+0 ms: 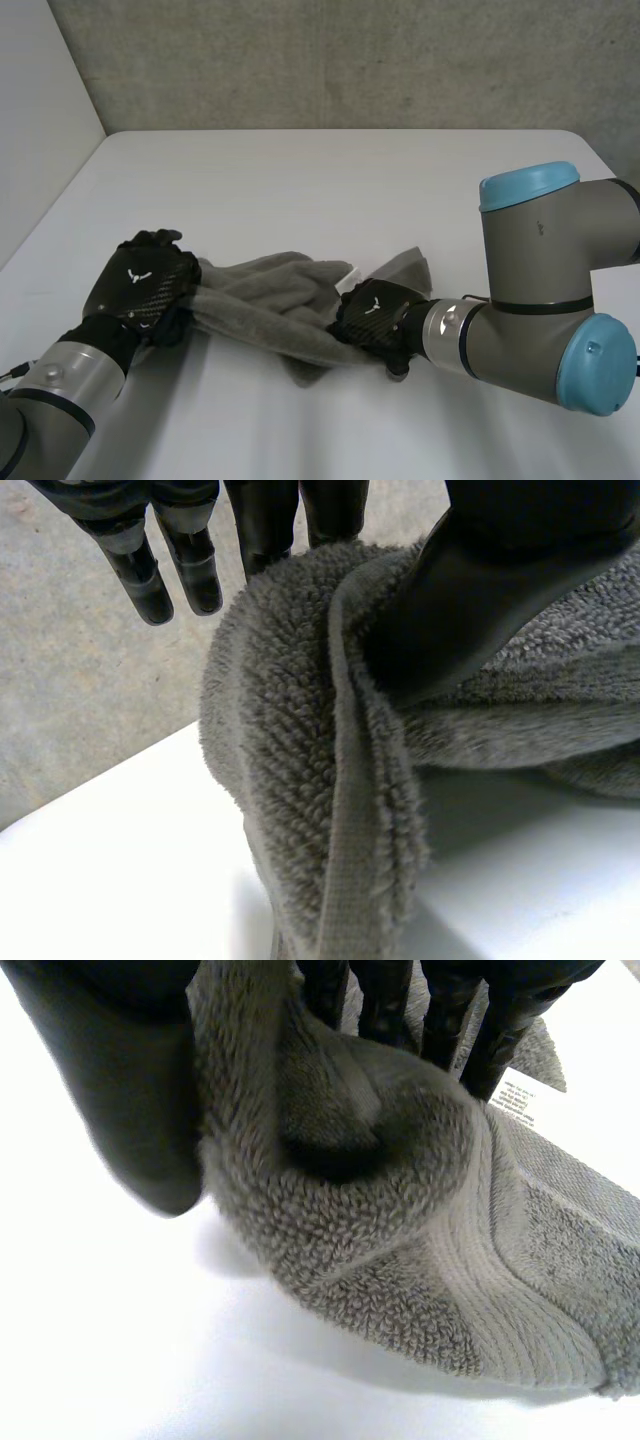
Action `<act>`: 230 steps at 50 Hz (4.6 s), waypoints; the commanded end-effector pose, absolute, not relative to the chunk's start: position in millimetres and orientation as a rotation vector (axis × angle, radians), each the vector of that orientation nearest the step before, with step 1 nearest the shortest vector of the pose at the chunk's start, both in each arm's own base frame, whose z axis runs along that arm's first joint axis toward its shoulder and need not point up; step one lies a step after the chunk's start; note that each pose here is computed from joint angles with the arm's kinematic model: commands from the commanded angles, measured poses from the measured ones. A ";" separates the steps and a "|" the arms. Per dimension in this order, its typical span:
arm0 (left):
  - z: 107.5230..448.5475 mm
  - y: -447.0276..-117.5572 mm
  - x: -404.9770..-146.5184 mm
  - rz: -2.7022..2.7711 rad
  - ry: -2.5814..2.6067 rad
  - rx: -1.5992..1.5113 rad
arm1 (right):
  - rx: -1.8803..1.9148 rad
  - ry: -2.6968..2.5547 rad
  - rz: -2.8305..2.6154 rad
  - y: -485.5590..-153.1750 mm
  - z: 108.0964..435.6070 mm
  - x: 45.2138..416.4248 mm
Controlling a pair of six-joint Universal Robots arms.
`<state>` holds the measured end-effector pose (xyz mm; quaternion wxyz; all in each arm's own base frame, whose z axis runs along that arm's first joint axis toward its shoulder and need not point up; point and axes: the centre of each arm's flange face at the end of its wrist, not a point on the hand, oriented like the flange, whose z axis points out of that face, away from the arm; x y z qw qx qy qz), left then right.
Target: Fold the towel.
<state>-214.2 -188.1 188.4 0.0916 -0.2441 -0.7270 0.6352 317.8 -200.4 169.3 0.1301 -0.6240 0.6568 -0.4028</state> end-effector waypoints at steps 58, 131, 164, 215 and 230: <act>151.0 -216.7 -220.2 1.814 -2.136 -0.921 | -1.443 1.972 -1.598 -197.8 199.8 268.6; 126.6 -241.7 -201.2 1.780 -2.264 -0.856 | -1.101 2.253 -1.624 -251.8 169.4 222.9; 154.3 -194.4 -233.1 1.926 -1.959 -0.991 | -0.934 2.195 -1.675 -245.9 198.0 222.7; 107.7 -220.4 -265.3 1.599 -2.110 -0.991 | -0.784 2.224 -1.648 -255.6 190.9 219.4; 105.4 -231.2 -267.7 1.621 -2.125 -0.985 | -0.733 2.212 -1.652 -259.8 193.3 220.1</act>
